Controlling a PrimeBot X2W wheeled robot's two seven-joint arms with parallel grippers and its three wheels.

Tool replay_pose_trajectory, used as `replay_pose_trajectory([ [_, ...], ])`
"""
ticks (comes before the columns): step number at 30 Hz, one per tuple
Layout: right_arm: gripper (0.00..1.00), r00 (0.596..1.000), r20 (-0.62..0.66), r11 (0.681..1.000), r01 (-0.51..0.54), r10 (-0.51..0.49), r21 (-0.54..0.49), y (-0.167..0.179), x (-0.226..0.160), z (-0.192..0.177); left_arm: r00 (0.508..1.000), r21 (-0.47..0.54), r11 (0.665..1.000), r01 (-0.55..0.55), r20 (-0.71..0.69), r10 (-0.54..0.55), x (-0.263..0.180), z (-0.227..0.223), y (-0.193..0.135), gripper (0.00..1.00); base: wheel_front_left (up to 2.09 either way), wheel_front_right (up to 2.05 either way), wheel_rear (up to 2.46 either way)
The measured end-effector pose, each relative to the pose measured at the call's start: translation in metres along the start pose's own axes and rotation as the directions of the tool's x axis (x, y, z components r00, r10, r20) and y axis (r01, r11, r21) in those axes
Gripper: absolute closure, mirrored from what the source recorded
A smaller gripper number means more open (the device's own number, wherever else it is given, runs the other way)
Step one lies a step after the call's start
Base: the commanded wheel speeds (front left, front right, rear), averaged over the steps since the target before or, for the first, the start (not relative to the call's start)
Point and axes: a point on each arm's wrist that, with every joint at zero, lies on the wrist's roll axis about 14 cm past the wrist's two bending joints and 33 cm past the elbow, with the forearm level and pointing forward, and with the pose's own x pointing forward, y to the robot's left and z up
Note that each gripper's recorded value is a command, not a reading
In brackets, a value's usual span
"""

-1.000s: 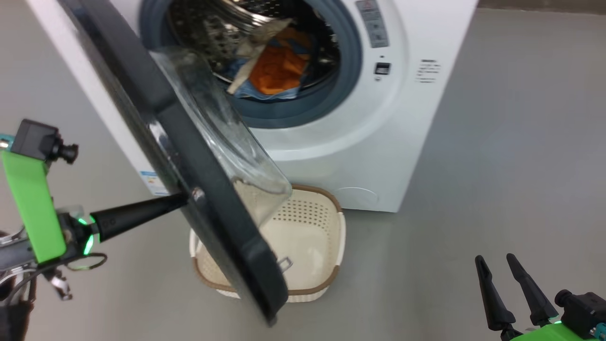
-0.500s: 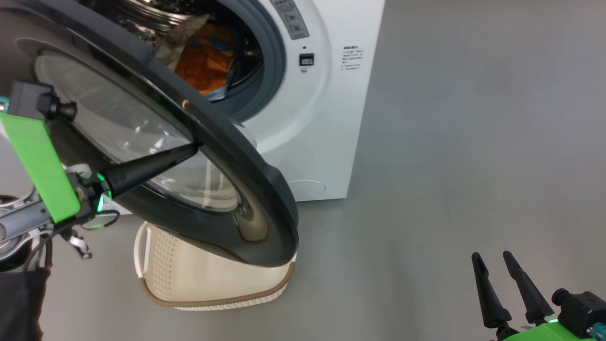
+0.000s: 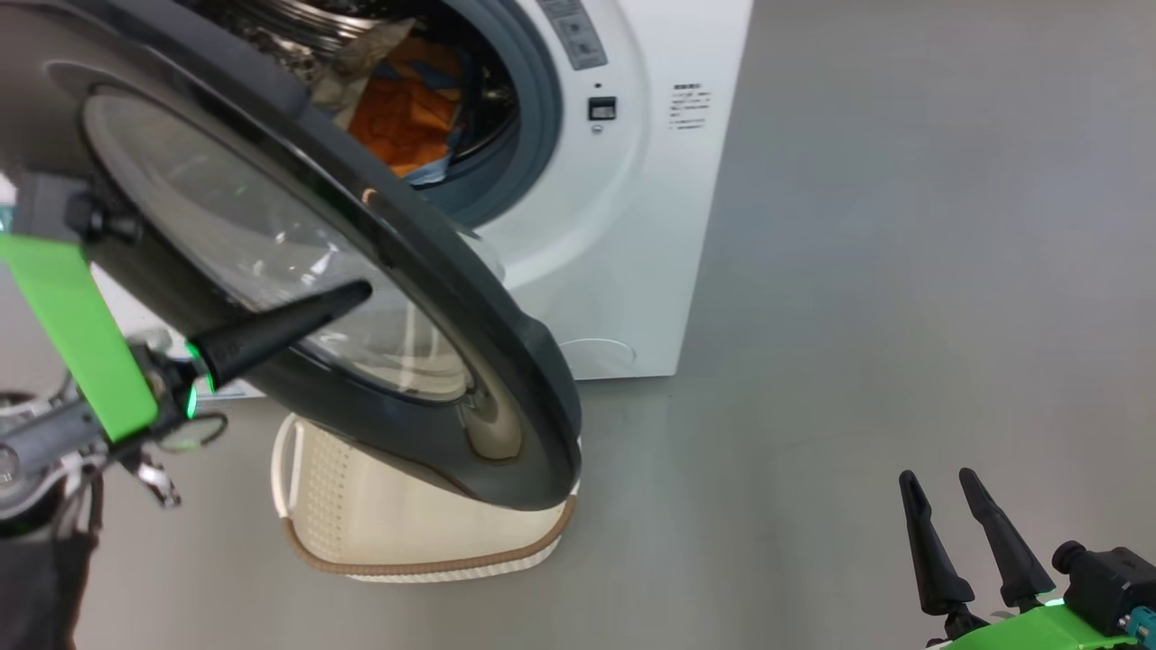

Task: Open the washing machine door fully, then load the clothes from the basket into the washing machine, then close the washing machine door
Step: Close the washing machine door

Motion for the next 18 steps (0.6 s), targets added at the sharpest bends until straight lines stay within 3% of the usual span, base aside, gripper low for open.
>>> replay_pose_trajectory([
  [2, 0.00, 1.000, -0.001, 1.000, -0.012, 0.012, 0.001, 0.003, 0.002, -0.001, 1.000, -0.016, 1.000, -0.018, 0.014, 0.019, -0.007, -0.005, 0.005, 1.00, 0.00, 0.00, 0.00],
  [5, 0.00, 1.000, -0.003, 1.000, -0.028, 0.028, 0.001, 0.009, 0.006, -0.001, 0.998, -0.041, 0.998, -0.055, 0.037, 0.056, -0.017, -0.012, 0.015, 0.67, 0.00, 0.00, 0.00],
  [8, 0.00, 0.999, -0.003, 0.999, -0.044, 0.044, 0.001, 0.013, 0.008, -0.001, 0.992, -0.059, 0.993, -0.101, 0.066, 0.105, -0.028, -0.019, 0.025, 0.27, 0.00, 0.00, 0.00],
  [11, 0.00, 0.998, 0.001, 0.998, -0.055, 0.055, 0.000, 0.016, 0.009, 0.000, 0.986, -0.083, 0.987, -0.135, 0.091, 0.142, -0.037, -0.028, 0.034, 0.00, 0.00, 0.00, 0.00],
  [18, 0.00, 0.998, 0.013, 0.998, -0.066, 0.066, -0.002, 0.019, 0.009, 0.004, 0.962, -0.169, 0.966, -0.197, 0.158, 0.224, -0.057, -0.051, 0.055, 0.00, 0.00, 0.00, 0.00],
])
